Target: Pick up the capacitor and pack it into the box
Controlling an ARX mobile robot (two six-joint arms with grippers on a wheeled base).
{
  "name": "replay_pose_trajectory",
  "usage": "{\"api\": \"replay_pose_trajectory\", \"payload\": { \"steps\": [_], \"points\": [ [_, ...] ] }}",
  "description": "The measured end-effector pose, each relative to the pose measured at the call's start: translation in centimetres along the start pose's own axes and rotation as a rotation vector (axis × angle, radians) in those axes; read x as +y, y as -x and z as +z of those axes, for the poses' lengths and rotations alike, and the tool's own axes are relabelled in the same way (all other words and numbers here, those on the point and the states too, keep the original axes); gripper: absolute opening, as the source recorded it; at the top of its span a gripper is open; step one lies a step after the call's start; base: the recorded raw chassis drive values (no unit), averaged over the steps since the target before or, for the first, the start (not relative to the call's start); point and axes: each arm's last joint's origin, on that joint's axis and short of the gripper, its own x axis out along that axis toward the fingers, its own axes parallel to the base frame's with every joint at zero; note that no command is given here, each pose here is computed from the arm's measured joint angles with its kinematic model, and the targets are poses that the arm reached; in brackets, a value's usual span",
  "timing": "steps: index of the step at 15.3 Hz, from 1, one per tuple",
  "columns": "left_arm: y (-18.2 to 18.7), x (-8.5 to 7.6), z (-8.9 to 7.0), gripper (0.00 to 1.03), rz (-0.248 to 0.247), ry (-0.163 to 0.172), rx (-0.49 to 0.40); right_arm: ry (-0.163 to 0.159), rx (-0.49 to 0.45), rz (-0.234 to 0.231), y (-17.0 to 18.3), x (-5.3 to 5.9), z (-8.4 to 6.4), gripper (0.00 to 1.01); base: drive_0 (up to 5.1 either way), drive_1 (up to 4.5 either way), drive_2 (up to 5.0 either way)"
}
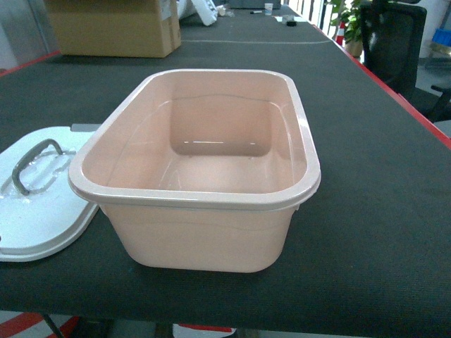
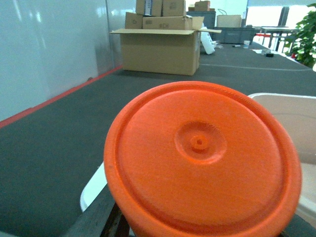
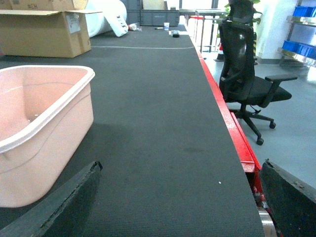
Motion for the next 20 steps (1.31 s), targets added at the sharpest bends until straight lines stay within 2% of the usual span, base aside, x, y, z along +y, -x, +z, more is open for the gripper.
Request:
{"api": "replay_pose_trajectory", "payload": {
  "steps": [2, 3, 4, 5, 7, 8, 10, 12, 14, 15, 16, 18, 19, 20],
  "points": [
    [-4.5, -4.9, 3.5, 0.44, -0.135, 0.060, -0.081, 0.000, -0.001, 0.000, 0.0, 0.0, 0.0, 0.98, 0.0, 0.00, 0.0],
    [-6.4, -7.4, 4.6, 0.44, -0.185, 0.077, -0.105, 0.000, 0.000, 0.000, 0.0, 0.0, 0.0, 0.98, 0.0, 0.00, 0.0],
    [-8.0, -9.6, 4.9, 0.44, -0.227, 0.071, -0.087, 0.000, 0.000, 0.000, 0.0, 0.0, 0.0, 0.98, 0.0, 0.00, 0.0],
    [-9.3, -11.3, 4.7, 0.44, -0.254, 0.057, -0.063, 0.000, -0.001, 0.000, 0.0, 0.0, 0.0, 0.98, 0.0, 0.00, 0.0],
    [-12.2, -14.9, 2.8, 0.44, -0.321, 0.002, 0.045, 0.000, -0.001, 0.000, 0.0, 0.0, 0.0, 0.98, 0.0, 0.00, 0.0],
    [-13.3, -16.1, 1.7, 0.44, -0.351, -0.018, 0.095, 0.000, 0.000, 0.000, 0.0, 0.0, 0.0, 0.98, 0.0, 0.00, 0.0],
    [-13.7, -16.7, 0.5, 0.59, -0.356, -0.029, 0.128, 0.000, 0.000, 0.000, 0.0, 0.0, 0.0, 0.98, 0.0, 0.00, 0.0],
    [-13.6, -16.6, 1.0, 0.75, -0.357, -0.016, 0.107, 0.000, 0.000, 0.000, 0.0, 0.0, 0.0, 0.98, 0.0, 0.00, 0.0],
    [-13.7, -16.0, 1.5, 1.00, -0.357, 0.012, 0.060, 0.000, 0.000, 0.000, 0.0, 0.0, 0.0, 0.98, 0.0, 0.00, 0.0],
    [-13.1, -14.2, 1.6, 0.97, -0.355, 0.008, 0.069, 0.000, 0.000, 0.000, 0.0, 0.0, 0.0, 0.98, 0.0, 0.00, 0.0],
    [-13.0, -11.8, 2.1, 0.98, -0.320, 0.013, 0.057, 0.000, 0.000, 0.000, 0.0, 0.0, 0.0, 0.98, 0.0, 0.00, 0.0],
    [-14.1, -5.9, 3.9, 0.98, -0.181, 0.036, -0.031, 0.000, 0.000, 0.000, 0.0, 0.0, 0.0, 0.98, 0.0, 0.00, 0.0],
    [-14.9, -3.4, 3.4, 0.98, -0.129, 0.023, -0.014, 0.000, 0.000, 0.000, 0.0, 0.0, 0.0, 0.98, 0.0, 0.00, 0.0],
    [-15.7, -1.0, 1.7, 0.98, -0.119, 0.005, 0.050, 0.000, 0.000, 0.000, 0.0, 0.0, 0.0, 0.98, 0.0, 0.00, 0.0]
  ]
}}
